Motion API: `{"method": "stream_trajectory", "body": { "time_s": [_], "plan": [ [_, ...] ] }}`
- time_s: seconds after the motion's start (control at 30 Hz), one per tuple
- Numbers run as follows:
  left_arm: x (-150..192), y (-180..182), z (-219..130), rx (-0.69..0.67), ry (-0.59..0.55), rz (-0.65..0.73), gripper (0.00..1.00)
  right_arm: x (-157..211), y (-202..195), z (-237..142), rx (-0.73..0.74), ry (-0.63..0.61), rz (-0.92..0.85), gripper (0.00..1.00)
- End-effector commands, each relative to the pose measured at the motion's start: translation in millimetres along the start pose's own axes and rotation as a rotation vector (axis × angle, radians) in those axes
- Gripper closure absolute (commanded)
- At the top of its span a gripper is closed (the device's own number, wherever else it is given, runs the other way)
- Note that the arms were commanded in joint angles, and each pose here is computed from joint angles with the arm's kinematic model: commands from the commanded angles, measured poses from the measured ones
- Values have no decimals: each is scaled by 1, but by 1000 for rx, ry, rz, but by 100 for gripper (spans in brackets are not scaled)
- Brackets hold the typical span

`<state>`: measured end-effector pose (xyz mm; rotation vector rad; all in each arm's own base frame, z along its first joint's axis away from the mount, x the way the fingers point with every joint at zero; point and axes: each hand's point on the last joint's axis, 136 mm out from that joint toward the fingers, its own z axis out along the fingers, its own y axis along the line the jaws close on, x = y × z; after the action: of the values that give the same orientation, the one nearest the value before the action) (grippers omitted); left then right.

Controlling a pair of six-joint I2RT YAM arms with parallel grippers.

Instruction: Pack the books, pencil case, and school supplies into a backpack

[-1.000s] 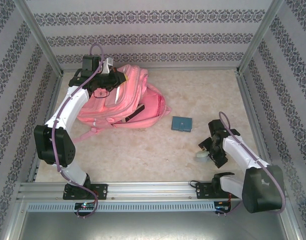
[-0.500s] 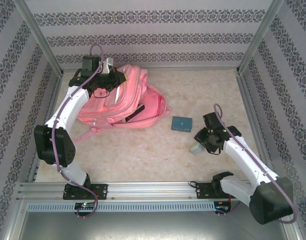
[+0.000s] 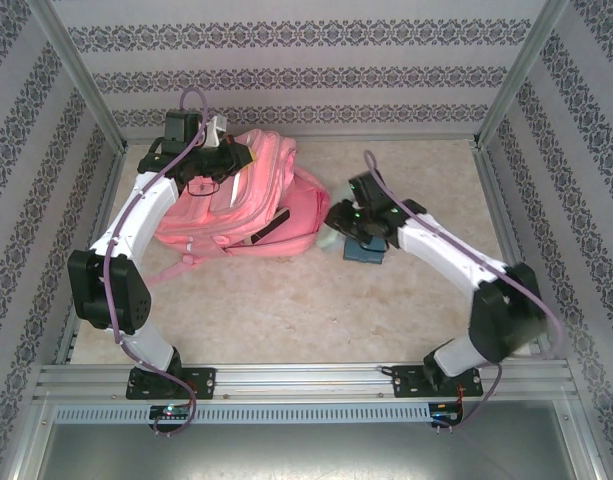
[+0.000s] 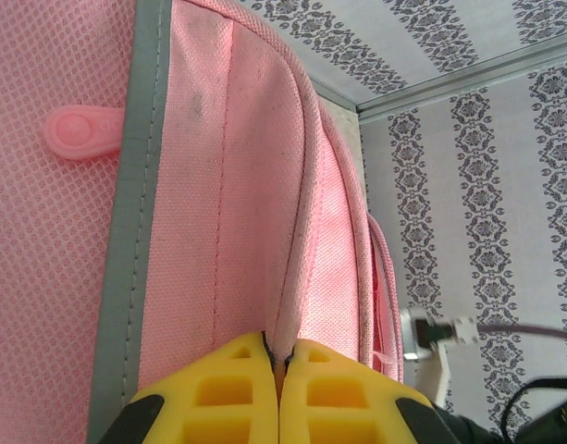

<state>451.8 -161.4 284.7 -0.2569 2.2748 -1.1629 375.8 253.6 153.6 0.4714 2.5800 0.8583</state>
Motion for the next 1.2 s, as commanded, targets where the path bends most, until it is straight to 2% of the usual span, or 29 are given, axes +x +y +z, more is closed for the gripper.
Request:
{"method": "stream_trajectory", "body": {
  "time_s": [0.0, 0.17, 0.33, 0.43, 0.57, 0.67, 0.87, 1.03, 1.17],
  "plan": [
    [-11, -44, -25, 104, -66, 89, 100, -14, 31, 21, -85, 11, 37, 57],
    [-12, -46, -25, 104, -65, 95, 100, -21, 28, 64, -15, 49, 110, 56],
    [-12, -47, -26, 105, -67, 99, 100, -7, 13, 103, 37, 124, 169, 56],
    [-13, -47, -26, 105, -69, 95, 100, 9, 17, 127, 17, 199, 181, 56],
    [-14, -47, -25, 109, -69, 92, 100, 23, 37, 144, -29, 276, 136, 48],
    [-15, -48, -25, 106, -68, 95, 100, 18, 40, 137, -14, 269, 102, 41],
    [-14, -46, -24, 103, -64, 99, 100, 2, 23, 103, 100, 211, 18, 8],
    [-15, -45, -22, 101, -64, 102, 100, -20, 8, 63, 184, 117, -70, 5],
    [-15, -44, -21, 98, -62, 102, 100, -29, 3, 42, 194, 79, -104, 9]
  ]
}}
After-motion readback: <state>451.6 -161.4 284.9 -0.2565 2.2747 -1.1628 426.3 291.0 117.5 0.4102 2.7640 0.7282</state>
